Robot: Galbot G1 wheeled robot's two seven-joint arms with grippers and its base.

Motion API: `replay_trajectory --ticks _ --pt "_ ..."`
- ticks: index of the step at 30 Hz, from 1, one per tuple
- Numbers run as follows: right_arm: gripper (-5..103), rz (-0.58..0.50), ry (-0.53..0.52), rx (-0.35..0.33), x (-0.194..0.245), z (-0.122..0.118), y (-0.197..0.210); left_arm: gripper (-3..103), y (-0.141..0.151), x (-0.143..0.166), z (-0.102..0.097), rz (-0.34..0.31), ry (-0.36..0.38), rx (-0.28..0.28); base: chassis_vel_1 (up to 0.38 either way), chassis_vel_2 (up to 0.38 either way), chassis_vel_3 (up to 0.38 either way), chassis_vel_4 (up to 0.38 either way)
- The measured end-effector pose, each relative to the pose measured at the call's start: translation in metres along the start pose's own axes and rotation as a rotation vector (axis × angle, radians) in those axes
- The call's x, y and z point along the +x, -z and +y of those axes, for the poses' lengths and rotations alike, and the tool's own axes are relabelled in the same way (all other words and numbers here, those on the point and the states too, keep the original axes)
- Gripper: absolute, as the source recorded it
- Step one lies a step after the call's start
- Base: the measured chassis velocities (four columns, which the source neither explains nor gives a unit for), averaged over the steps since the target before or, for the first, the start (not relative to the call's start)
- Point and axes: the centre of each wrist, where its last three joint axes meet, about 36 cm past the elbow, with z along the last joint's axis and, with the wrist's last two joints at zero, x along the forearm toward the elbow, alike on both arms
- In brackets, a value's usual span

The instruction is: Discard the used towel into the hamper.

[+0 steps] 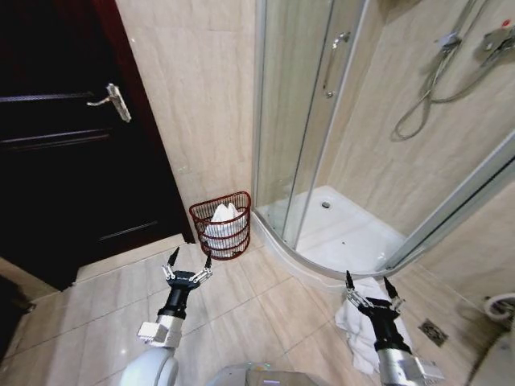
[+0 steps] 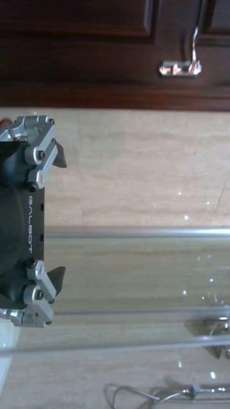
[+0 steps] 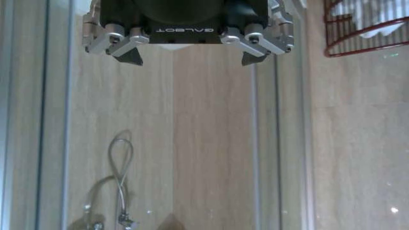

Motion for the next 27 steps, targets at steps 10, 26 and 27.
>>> replay_trajectory --ticks 10,26,27 --pt "100 0.011 -0.003 0.001 -0.003 -0.003 -0.005 100 -0.002 0.000 -0.003 0.008 -0.006 0.000 -0.217 -0.208 0.212 0.201" --pt "100 0.026 -0.015 -0.013 -0.005 -0.003 -0.016 100 -0.009 0.000 -0.008 0.040 -0.012 -0.011 -0.108 -0.105 0.074 0.075" --pt "100 0.027 -0.019 -0.014 -0.005 -0.003 -0.017 100 -0.009 0.001 -0.008 0.041 -0.013 -0.011 0.034 0.021 -0.081 -0.053"
